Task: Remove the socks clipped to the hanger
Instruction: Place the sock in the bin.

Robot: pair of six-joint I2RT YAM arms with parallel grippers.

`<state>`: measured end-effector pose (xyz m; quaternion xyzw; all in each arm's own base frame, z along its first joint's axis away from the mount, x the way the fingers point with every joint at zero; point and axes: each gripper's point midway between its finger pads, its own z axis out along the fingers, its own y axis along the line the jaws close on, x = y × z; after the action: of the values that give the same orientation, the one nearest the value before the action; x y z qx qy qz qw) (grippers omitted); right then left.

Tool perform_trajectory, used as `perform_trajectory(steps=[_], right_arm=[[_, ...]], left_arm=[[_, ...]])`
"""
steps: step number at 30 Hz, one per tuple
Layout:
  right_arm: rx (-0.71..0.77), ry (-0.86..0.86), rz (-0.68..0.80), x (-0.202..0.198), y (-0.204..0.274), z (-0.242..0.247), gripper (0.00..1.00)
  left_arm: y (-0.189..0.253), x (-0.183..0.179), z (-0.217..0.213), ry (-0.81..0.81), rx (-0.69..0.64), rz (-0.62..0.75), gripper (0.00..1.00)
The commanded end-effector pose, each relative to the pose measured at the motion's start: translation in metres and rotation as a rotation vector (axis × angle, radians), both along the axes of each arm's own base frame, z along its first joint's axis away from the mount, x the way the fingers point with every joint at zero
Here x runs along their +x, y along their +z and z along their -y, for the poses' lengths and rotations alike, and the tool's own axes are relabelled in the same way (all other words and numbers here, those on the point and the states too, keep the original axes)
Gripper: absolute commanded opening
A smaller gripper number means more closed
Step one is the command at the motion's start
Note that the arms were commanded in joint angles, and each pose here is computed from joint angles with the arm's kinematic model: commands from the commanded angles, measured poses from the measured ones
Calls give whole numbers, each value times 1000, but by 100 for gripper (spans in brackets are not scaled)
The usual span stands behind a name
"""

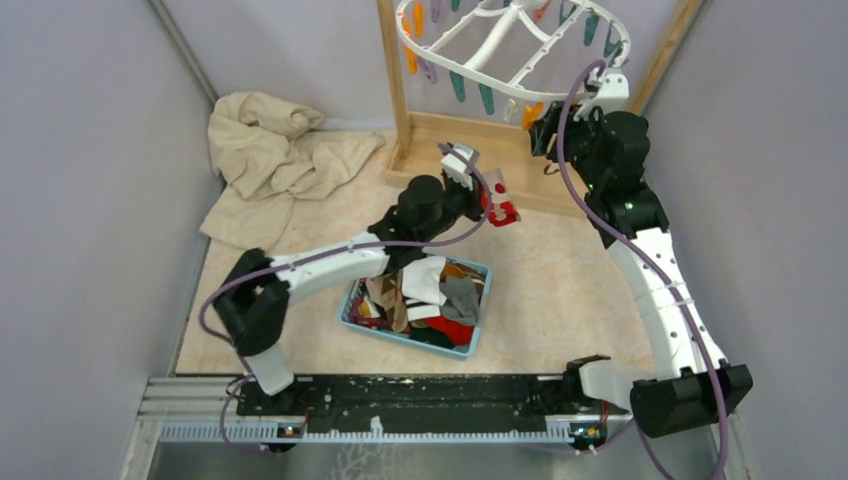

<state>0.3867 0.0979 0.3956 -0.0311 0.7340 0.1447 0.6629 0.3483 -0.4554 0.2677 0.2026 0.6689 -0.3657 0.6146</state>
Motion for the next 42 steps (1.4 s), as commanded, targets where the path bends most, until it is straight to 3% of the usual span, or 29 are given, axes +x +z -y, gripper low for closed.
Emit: perform_trajectory(steps=[1, 5, 12, 19, 20, 25, 29, 31, 32, 42], right_arm=[[65, -28, 30, -22, 16, 5, 62], [80, -24, -8, -32, 4, 5, 76], [96, -41, -48, -46, -13, 10, 77], [110, -34, -79, -53, -24, 9, 77], [114, -34, -81, -54, -25, 9, 77], [124, -35, -105, -55, -34, 8, 80], [122, -50, -115, -50, -37, 10, 84], [129, -62, -120, -46, -36, 14, 85], [136, -69, -121, -43, -36, 17, 85], [245, -175, -97, -30, -26, 67, 85]], left_arm=[[9, -38, -35, -11, 69, -103, 0], [6, -63, -79, 37, 134, -181, 0], [-32, -103, -136, 95, 256, -375, 0], [-100, -132, -157, 108, 372, -581, 0], [-112, -134, -157, 101, 397, -606, 3], [-168, -138, -161, 136, 518, -719, 47], [-167, -130, -160, 163, 513, -697, 60], [-154, -126, -160, 173, 503, -673, 80], [-143, -122, -159, 180, 494, -658, 96], [-80, -120, -175, 208, 443, -561, 99]])
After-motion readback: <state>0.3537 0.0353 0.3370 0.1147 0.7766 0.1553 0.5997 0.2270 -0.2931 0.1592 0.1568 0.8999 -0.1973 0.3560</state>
